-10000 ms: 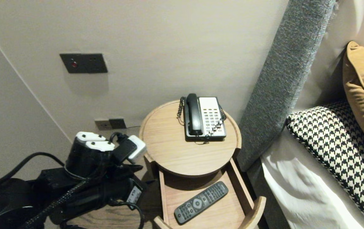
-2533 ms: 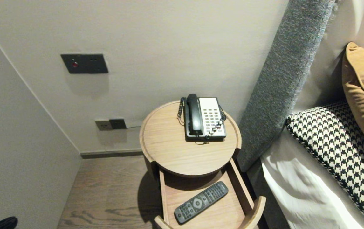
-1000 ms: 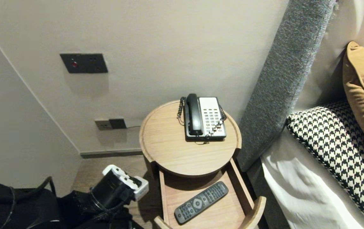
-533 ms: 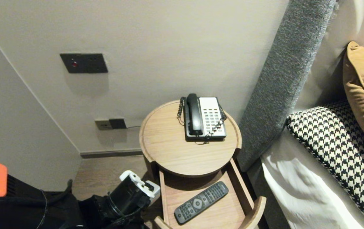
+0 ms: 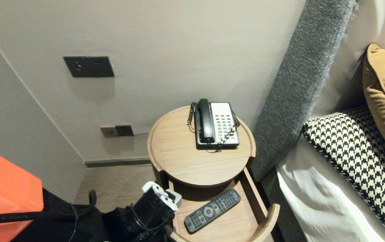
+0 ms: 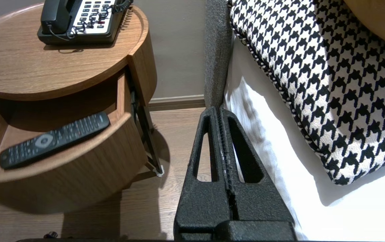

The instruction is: Close the nightstand drawer

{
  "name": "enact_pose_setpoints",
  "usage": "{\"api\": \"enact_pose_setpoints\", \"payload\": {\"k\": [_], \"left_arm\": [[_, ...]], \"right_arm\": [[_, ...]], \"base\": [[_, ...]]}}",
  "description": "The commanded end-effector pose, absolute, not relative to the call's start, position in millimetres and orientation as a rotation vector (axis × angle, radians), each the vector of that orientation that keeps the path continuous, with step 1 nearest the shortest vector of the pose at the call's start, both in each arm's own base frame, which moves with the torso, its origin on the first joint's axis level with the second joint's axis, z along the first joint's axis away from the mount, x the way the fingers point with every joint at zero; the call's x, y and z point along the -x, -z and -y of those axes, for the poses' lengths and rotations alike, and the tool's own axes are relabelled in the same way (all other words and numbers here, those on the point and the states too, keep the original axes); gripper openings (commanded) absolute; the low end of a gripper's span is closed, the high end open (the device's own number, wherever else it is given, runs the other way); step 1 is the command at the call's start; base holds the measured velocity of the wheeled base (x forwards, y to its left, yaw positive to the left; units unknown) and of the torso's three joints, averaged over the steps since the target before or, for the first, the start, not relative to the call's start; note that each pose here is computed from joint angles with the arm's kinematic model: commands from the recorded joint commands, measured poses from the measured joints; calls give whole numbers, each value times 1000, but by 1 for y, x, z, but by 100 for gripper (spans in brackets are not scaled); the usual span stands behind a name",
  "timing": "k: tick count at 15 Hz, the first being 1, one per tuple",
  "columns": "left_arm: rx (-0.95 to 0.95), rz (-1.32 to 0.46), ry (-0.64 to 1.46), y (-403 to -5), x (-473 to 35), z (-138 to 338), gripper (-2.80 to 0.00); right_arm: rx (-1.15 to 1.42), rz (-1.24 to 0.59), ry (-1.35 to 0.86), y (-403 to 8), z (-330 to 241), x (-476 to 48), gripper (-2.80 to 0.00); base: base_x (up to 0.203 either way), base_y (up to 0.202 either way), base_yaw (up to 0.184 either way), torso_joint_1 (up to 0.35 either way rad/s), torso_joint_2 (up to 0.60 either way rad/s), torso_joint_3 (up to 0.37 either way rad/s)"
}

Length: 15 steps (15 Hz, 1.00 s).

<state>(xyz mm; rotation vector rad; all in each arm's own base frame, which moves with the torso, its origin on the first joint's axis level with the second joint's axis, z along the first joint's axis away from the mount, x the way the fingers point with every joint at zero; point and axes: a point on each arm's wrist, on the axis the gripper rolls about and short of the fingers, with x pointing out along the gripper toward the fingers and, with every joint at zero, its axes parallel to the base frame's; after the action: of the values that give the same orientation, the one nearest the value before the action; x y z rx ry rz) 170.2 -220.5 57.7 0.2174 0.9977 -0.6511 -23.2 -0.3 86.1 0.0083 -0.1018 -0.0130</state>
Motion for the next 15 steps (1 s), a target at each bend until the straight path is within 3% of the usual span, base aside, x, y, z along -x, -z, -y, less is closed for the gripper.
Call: {"api": "enact_pose_setpoints", "payload": {"k": [1, 15], "left_arm": [[-218, -1001, 642, -53, -172, 223, -280], [-15, -783, 566, -54, -211, 234, -280]], "right_arm": [[-8, 63, 14, -75, 0, 20, -280], [-8, 63, 14, -75, 0, 20, -280]], "base": [[0, 0, 0, 0, 0, 0], [0, 0, 0, 0, 0, 0]]}}
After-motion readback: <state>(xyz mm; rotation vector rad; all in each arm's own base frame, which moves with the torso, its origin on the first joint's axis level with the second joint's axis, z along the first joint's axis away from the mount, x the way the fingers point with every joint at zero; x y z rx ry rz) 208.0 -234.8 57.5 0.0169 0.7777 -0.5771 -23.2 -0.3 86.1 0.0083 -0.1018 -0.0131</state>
